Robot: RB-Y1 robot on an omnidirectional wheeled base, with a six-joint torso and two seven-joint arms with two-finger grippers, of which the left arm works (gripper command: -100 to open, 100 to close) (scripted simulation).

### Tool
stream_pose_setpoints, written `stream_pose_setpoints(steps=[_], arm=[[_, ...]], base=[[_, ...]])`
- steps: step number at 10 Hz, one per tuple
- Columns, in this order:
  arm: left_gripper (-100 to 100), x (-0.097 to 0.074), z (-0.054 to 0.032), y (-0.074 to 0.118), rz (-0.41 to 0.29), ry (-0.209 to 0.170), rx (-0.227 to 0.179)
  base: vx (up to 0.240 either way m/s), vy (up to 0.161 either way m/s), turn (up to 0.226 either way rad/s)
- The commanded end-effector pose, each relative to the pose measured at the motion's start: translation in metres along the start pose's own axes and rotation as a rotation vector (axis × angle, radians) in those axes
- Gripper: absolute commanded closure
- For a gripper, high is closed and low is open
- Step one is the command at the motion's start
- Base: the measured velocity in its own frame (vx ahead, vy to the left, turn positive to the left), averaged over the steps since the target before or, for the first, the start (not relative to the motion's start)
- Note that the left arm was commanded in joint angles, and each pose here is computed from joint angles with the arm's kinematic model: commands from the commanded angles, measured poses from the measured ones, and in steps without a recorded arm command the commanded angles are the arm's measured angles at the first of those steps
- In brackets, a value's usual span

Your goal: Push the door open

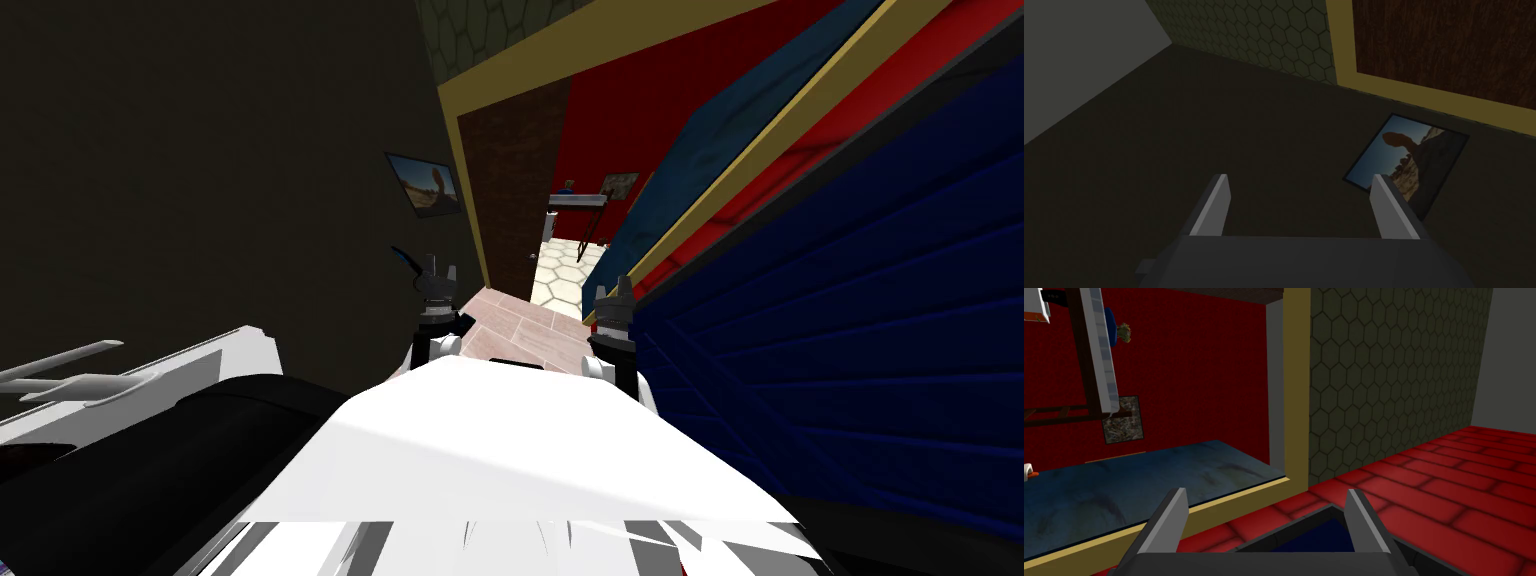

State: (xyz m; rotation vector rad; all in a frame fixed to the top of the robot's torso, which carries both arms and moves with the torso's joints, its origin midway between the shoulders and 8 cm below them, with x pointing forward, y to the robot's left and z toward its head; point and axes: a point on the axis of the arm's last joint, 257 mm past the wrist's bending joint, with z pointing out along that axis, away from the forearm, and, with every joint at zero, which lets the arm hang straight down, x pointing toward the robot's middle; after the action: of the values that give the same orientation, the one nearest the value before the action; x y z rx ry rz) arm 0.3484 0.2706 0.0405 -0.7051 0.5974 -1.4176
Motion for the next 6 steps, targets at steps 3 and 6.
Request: stream_pose_setpoints(steps=[3,6], arm=[[-100,0.003,-0.0034,0.028,0.0,0.015,-0.037],[-100,0.005,-0.0068,0.051,0.001,0.025,-0.066]], base=[[0.116,0.001,-0.035],[0.121,-0.015,-0.031]])
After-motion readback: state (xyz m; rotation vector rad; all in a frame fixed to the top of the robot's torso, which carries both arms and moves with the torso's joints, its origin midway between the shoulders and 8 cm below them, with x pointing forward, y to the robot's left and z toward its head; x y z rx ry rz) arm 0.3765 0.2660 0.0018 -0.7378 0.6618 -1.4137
